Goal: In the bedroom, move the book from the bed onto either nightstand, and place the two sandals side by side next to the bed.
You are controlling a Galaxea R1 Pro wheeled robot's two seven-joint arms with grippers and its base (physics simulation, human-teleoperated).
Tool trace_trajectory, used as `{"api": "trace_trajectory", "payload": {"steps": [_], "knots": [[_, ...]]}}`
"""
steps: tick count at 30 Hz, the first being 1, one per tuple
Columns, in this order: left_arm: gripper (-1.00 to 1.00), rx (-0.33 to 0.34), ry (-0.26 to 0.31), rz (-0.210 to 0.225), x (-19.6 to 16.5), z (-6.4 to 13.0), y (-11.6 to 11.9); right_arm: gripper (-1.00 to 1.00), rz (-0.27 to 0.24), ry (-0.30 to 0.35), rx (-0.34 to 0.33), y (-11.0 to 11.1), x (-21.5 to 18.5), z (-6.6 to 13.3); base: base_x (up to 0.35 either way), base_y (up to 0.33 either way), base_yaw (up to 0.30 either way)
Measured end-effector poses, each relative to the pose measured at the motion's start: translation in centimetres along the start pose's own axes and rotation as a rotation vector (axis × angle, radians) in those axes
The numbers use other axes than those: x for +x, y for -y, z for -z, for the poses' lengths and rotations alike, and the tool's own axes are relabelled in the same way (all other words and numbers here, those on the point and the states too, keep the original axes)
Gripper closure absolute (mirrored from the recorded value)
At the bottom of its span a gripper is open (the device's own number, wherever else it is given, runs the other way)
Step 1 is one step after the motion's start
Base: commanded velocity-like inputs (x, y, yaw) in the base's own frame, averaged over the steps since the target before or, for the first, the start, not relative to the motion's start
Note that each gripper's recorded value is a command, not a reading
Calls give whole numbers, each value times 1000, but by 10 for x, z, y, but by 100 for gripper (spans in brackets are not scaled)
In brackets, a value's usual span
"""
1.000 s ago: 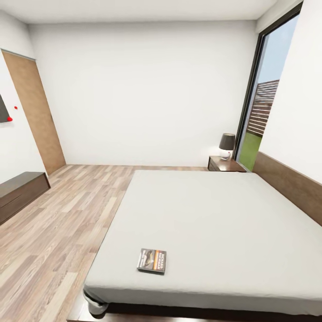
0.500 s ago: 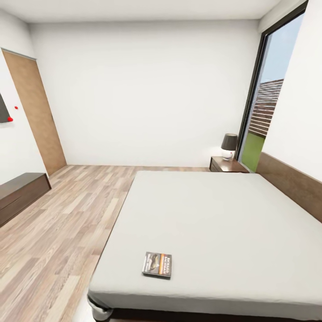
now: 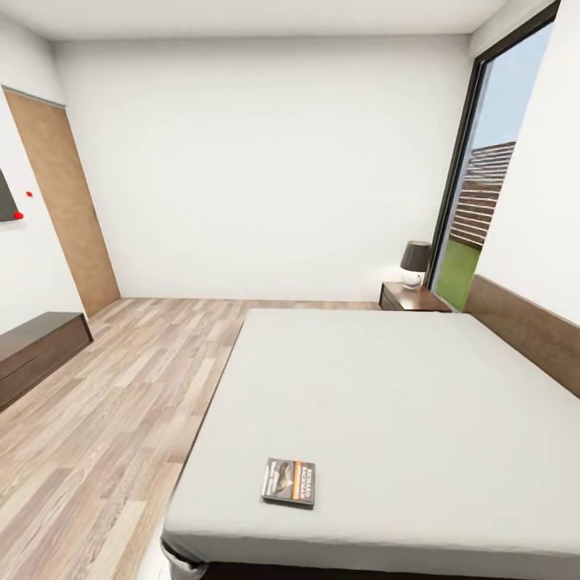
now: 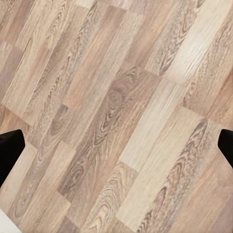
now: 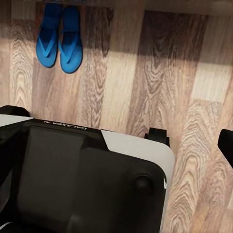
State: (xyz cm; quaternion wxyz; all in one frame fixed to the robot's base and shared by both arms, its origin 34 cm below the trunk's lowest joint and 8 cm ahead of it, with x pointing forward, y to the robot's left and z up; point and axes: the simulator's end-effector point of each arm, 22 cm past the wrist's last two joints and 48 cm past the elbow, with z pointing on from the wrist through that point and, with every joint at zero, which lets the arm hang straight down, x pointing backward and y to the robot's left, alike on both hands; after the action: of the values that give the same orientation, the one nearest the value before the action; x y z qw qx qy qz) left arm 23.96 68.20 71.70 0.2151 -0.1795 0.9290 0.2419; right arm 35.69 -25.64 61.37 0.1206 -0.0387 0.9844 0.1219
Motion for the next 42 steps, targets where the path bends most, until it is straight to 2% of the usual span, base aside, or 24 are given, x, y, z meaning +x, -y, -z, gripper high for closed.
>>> {"api": "trace_trajectory", "payload": {"steps": [13,42], "knots": [[-100,14,-3,4,5,0,12,-100,0,-2,-1,0,1,0,37,101,0],[-100,16,-3,5,6,0,13,-100,0,-5,-3,-2,3,0,17,88,0]]}}
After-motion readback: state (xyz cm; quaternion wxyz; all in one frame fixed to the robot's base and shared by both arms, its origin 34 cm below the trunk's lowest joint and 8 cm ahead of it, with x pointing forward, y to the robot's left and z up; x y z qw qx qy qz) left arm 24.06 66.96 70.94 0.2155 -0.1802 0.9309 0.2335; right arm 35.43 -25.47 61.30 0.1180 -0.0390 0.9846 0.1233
